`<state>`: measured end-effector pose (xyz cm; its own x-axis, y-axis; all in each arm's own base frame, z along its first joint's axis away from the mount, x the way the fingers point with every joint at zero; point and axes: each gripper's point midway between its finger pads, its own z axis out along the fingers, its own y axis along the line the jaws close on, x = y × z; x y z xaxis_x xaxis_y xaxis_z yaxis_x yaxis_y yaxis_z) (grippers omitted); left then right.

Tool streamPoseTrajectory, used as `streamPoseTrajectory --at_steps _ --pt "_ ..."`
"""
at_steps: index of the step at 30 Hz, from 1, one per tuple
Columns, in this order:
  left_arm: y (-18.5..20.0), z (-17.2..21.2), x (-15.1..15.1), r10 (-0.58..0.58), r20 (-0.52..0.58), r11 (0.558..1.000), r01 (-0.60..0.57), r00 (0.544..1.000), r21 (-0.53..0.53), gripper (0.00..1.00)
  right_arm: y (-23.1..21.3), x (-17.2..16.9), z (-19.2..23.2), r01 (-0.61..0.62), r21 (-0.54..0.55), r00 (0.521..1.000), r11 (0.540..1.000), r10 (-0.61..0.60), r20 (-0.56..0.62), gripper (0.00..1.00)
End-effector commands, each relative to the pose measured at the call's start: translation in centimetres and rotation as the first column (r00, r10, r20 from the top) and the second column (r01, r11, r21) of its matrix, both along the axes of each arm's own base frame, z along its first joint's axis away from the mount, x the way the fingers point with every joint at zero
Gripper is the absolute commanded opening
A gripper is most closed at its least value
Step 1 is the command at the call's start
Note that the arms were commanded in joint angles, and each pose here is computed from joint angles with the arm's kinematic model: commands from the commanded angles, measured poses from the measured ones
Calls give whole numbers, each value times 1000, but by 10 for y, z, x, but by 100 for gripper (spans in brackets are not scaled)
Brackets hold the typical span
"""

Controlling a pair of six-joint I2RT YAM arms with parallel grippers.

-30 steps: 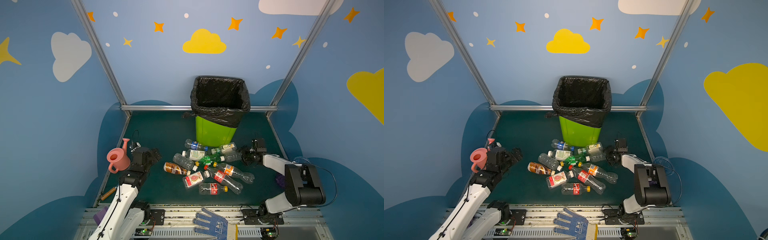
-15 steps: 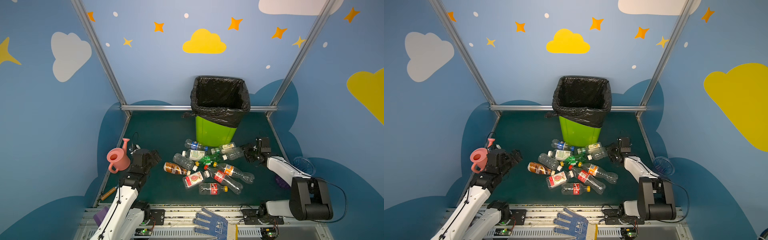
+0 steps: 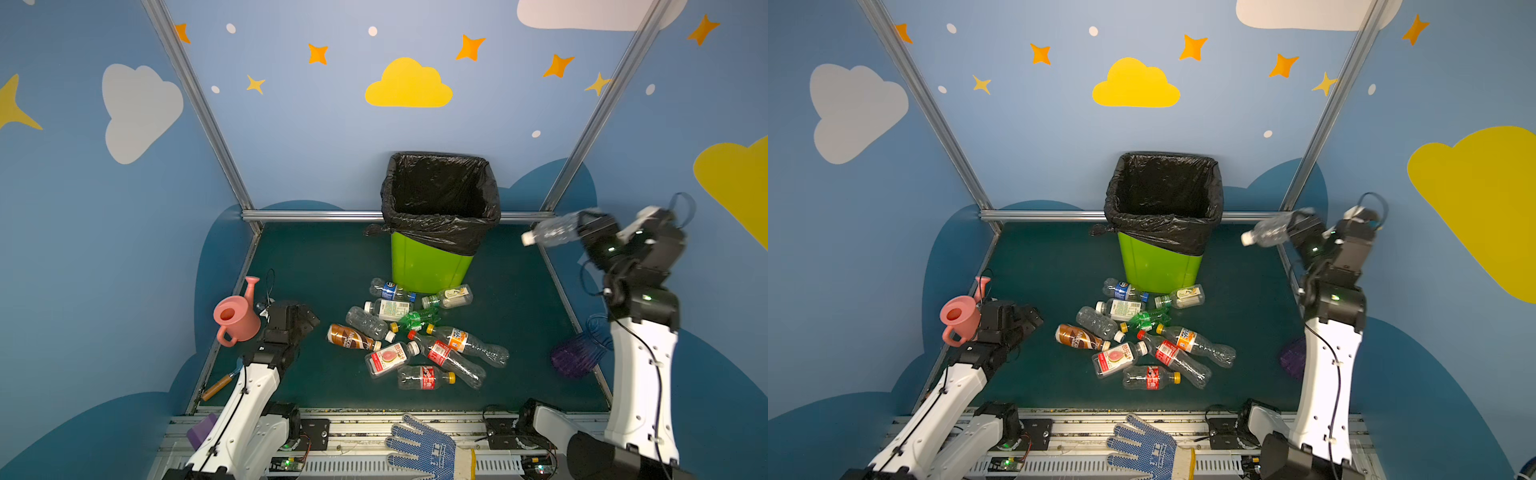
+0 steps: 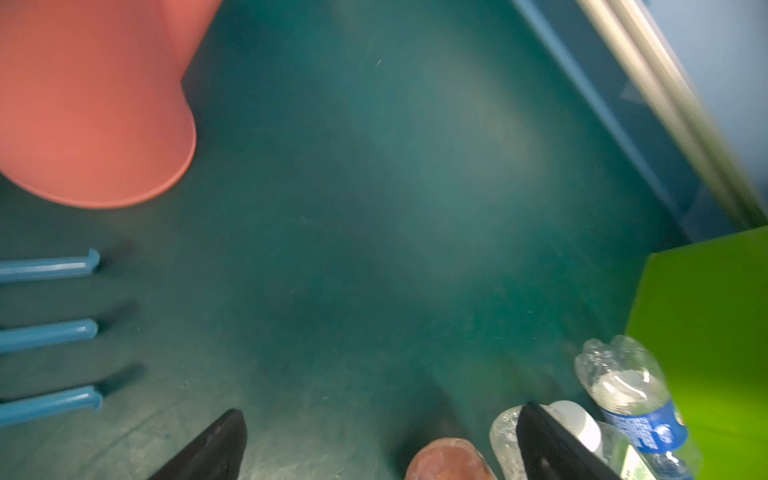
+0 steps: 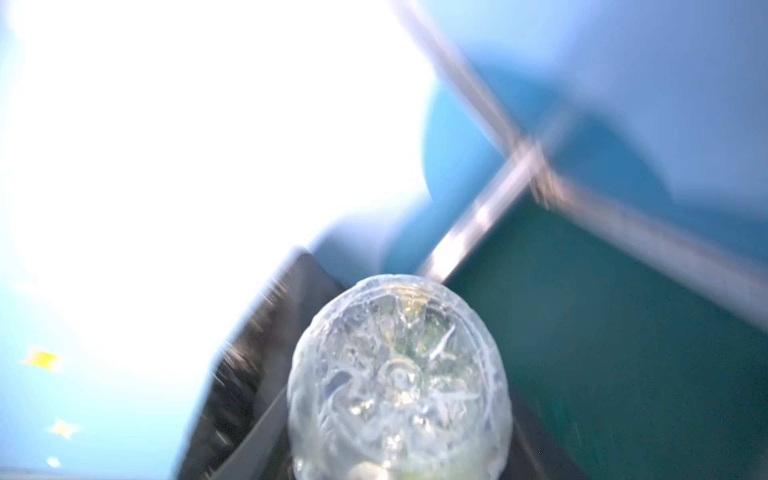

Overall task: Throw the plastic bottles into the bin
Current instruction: 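Lift the clear ridged bottle with the right gripper over the bin and release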

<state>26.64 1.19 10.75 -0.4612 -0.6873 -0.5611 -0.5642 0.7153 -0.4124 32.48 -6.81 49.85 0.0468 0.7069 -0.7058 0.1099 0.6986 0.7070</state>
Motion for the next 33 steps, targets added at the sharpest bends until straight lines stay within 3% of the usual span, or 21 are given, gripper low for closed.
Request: streamPoseTrajectory --at_steps 1,4,6,8,10,13,14,16,19,22,25,33 --pt "-3 -5 1 16 -9 998 -17 1000 -54 100 9 -50 77 21 -172 990 985 3 139 55" --pt "-7 -4 -1 27 -1 995 -27 1000 -95 100 20 -45 120 -45 -158 965 986 84 248 52" --pt "-12 -4 -3 27 4 991 -26 1000 -132 100 35 -18 126 -153 -126 944 980 182 275 49" --pt "-18 -7 -5 13 4 985 -13 1000 -171 100 81 23 113 -260 -182 930 948 296 218 50" --pt "-23 -10 -8 22 6 976 -20 1000 -218 100 156 74 78 -428 -258 885 866 460 75 55" --pt "-27 -12 -15 50 -6 961 -49 999 -272 100 241 128 16 -646 -248 762 722 626 -163 65" --pt "-27 -11 -19 57 -6 957 -56 998 -284 100 244 135 9 -639 -256 769 725 603 -212 70" --pt "-29 -4 -25 70 9 949 -64 997 -309 100 241 132 26 -591 -326 806 738 557 -201 83" --pt "-27 10 -31 105 61 937 -78 993 -341 100 218 106 84 -460 -409 873 788 486 -46 93" --pt "-28 21 -35 124 94 925 -80 988 -371 100 194 75 118 -377 -418 889 826 450 86 98" --pt "-34 25 -39 112 92 915 -66 990 -399 100 177 56 114 -359 -393 896 847 430 110 98" --pt "-58 7 -45 48 45 898 -23 998 -440 100 132 47 61 -350 -304 926 886 377 32 98"
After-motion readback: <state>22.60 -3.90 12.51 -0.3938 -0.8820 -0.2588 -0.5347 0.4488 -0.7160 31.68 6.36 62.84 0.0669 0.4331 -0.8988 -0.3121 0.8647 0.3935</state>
